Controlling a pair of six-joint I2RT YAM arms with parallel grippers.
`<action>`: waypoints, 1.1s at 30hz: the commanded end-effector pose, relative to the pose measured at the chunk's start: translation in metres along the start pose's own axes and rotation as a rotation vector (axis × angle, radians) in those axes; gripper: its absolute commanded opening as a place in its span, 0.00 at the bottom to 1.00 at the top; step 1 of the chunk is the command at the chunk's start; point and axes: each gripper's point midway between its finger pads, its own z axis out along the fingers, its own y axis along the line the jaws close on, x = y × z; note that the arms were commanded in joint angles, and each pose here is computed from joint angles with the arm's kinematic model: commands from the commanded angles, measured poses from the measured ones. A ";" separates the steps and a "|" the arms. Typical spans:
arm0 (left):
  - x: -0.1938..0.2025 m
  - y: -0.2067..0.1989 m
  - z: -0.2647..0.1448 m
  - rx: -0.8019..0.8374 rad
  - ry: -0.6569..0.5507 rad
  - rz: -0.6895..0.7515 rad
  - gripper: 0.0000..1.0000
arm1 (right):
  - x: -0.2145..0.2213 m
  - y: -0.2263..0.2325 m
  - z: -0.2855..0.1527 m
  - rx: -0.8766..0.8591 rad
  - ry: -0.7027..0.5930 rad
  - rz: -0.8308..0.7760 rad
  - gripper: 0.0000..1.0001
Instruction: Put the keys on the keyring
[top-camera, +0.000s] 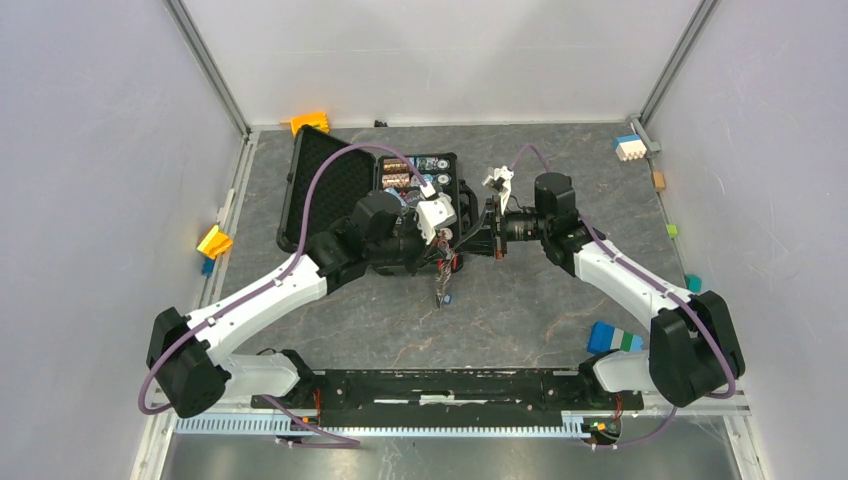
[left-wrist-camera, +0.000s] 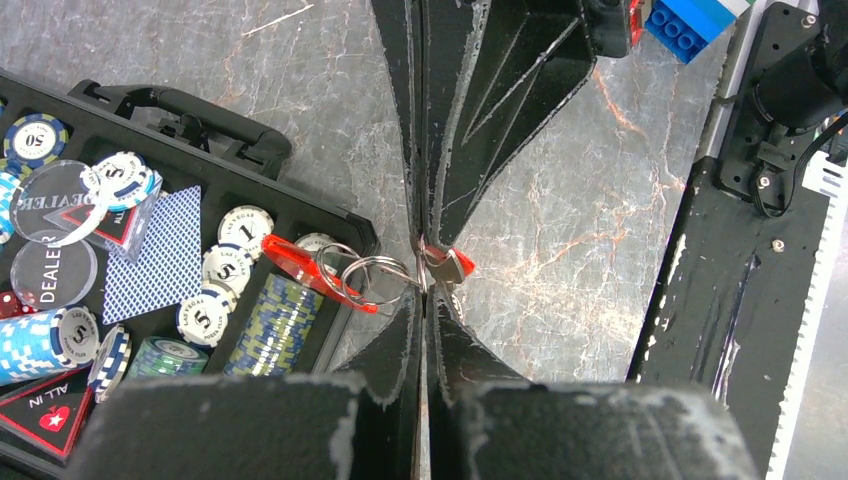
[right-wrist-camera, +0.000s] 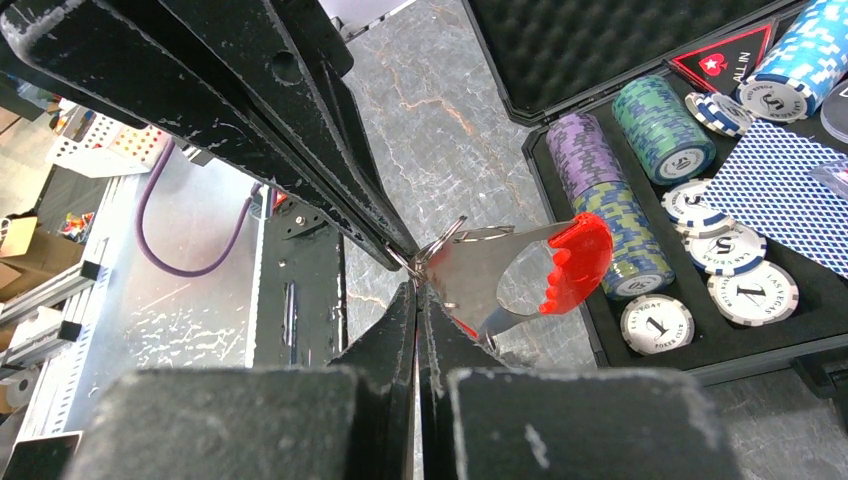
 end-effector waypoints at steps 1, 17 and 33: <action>-0.030 -0.009 -0.008 0.042 -0.110 0.073 0.02 | -0.005 -0.003 -0.001 0.003 -0.019 -0.022 0.00; -0.031 -0.017 -0.009 0.088 -0.123 0.099 0.02 | 0.000 -0.007 0.001 -0.003 -0.013 0.010 0.00; -0.034 -0.018 -0.009 0.096 -0.136 0.087 0.02 | 0.002 -0.006 0.000 0.006 -0.017 0.008 0.00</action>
